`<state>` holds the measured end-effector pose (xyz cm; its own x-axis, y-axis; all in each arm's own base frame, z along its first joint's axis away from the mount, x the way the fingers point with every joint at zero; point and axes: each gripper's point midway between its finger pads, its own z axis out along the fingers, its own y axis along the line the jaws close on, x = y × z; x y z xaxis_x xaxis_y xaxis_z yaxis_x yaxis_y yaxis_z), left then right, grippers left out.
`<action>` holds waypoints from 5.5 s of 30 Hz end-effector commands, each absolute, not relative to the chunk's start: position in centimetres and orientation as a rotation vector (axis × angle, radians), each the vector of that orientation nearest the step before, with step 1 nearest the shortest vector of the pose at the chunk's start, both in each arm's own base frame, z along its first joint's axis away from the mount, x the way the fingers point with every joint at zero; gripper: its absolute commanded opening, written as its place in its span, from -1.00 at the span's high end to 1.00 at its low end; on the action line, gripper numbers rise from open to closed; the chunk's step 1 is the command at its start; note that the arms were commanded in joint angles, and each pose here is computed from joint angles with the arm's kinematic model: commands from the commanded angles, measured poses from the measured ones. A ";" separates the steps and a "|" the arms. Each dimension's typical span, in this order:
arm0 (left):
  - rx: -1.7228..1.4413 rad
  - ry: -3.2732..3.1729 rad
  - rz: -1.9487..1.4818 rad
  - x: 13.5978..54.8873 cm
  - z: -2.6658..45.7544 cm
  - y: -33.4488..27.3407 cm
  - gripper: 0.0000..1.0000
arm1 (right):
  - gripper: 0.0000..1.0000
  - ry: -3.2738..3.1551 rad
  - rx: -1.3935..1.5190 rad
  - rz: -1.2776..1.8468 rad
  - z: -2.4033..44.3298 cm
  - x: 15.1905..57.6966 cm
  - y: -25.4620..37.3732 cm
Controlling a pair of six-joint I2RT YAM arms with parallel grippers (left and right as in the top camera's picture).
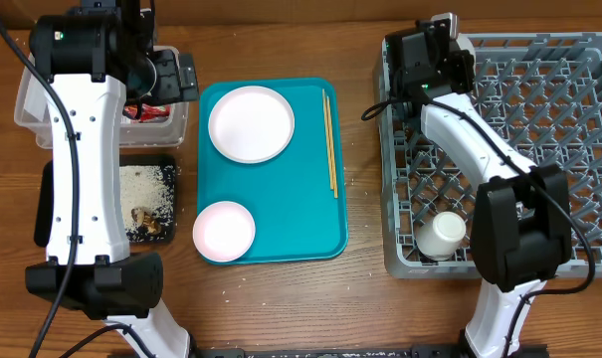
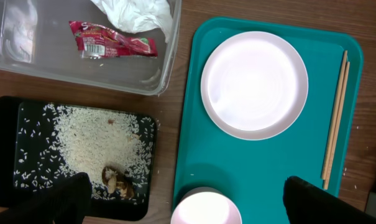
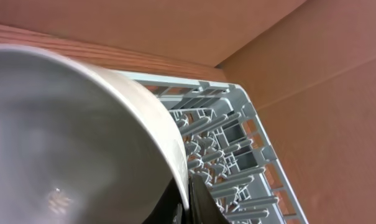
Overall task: Sort waste into correct bins and load items into the dishwasher
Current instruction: 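Carry the grey bowl right and set it tilted in the rack, then return the right gripper to the teal tray and grasp the pink bowl, then carry the pink bowl right and place it in the rack, then move the right gripper to the white plate and grasp its edge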
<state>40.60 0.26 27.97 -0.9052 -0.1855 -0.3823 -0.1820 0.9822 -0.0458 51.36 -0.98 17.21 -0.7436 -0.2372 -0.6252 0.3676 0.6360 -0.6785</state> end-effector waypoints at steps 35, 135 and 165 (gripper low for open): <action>-0.283 2.726 -0.010 40.8 28.0 0.3 -1.00 | -0.30 2.134 -0.107 -1.222 14.5 49.8 5.6; -0.283 2.727 -0.010 40.8 28.0 0.3 -1.00 | 0.92 2.266 -0.179 -1.471 16.9 37.2 0.9; -0.283 2.726 -0.010 40.8 28.0 0.3 -1.00 | -1.00 2.565 -0.267 -0.083 20.3 39.9 21.5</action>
